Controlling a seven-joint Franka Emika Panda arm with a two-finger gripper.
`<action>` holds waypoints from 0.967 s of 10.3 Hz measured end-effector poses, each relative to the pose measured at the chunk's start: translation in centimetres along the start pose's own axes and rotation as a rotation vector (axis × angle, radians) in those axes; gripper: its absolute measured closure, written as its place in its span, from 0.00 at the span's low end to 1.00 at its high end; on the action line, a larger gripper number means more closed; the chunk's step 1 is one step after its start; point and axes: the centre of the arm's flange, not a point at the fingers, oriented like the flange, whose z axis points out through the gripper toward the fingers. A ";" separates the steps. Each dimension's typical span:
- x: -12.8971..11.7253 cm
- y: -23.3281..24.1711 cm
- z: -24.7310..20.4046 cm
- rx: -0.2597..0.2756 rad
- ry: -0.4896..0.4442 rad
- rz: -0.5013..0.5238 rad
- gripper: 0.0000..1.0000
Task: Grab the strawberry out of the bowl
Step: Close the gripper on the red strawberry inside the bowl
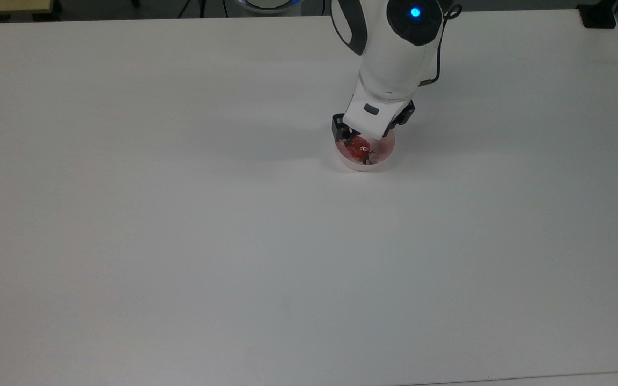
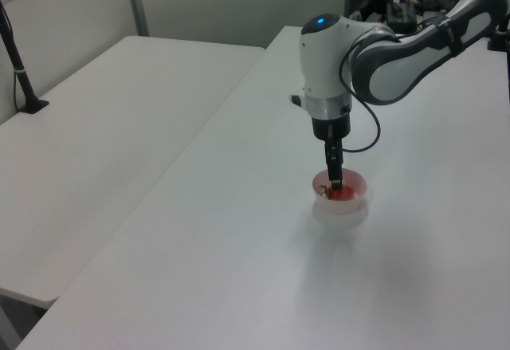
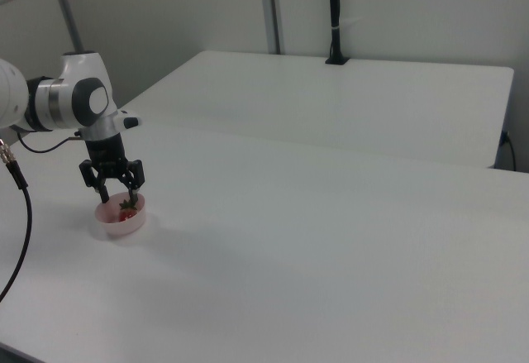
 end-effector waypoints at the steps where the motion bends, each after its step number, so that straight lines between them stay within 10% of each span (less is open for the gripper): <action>1: 0.2 -0.3 0.3 0.004 0.008 -0.005 0.22; 10: 0.9 -0.7 3.2 0.019 -0.003 -0.012 0.22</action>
